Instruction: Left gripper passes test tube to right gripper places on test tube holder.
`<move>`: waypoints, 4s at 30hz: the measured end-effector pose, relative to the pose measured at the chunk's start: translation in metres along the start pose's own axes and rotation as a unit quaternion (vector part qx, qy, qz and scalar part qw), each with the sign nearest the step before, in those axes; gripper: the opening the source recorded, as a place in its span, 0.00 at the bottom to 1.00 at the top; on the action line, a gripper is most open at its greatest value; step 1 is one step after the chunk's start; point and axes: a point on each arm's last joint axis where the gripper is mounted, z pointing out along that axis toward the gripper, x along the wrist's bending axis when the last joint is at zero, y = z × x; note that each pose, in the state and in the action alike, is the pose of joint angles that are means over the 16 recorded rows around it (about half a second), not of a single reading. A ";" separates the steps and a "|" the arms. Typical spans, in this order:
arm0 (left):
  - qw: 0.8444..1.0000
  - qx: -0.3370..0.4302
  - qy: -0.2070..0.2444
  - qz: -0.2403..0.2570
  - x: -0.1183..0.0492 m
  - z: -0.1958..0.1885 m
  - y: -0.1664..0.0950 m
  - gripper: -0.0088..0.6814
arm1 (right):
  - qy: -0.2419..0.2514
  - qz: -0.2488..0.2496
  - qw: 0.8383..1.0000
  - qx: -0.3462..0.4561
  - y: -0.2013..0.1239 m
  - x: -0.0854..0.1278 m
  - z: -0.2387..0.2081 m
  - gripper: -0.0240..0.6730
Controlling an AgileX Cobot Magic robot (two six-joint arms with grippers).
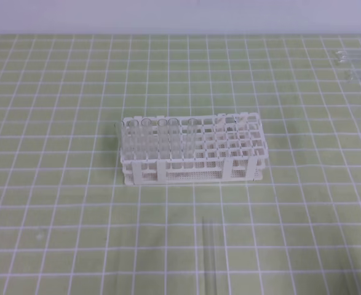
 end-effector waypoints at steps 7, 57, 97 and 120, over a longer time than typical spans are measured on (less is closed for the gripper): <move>0.989 -0.074 -0.037 -0.125 -0.005 -0.001 0.014 0.01 | 0.000 0.000 1.000 0.000 0.000 0.000 0.000 0.01; 0.711 0.640 -0.187 0.223 -0.183 0.113 0.011 0.01 | 0.000 0.000 1.000 0.000 0.000 0.000 0.000 0.01; 0.673 0.720 -0.063 0.158 -0.282 0.140 -0.092 0.65 | 0.000 0.000 1.000 0.000 0.000 0.000 0.000 0.01; 0.660 0.736 -0.036 0.146 -0.282 0.143 -0.121 0.53 | 0.000 0.000 1.000 0.000 0.000 0.000 0.000 0.01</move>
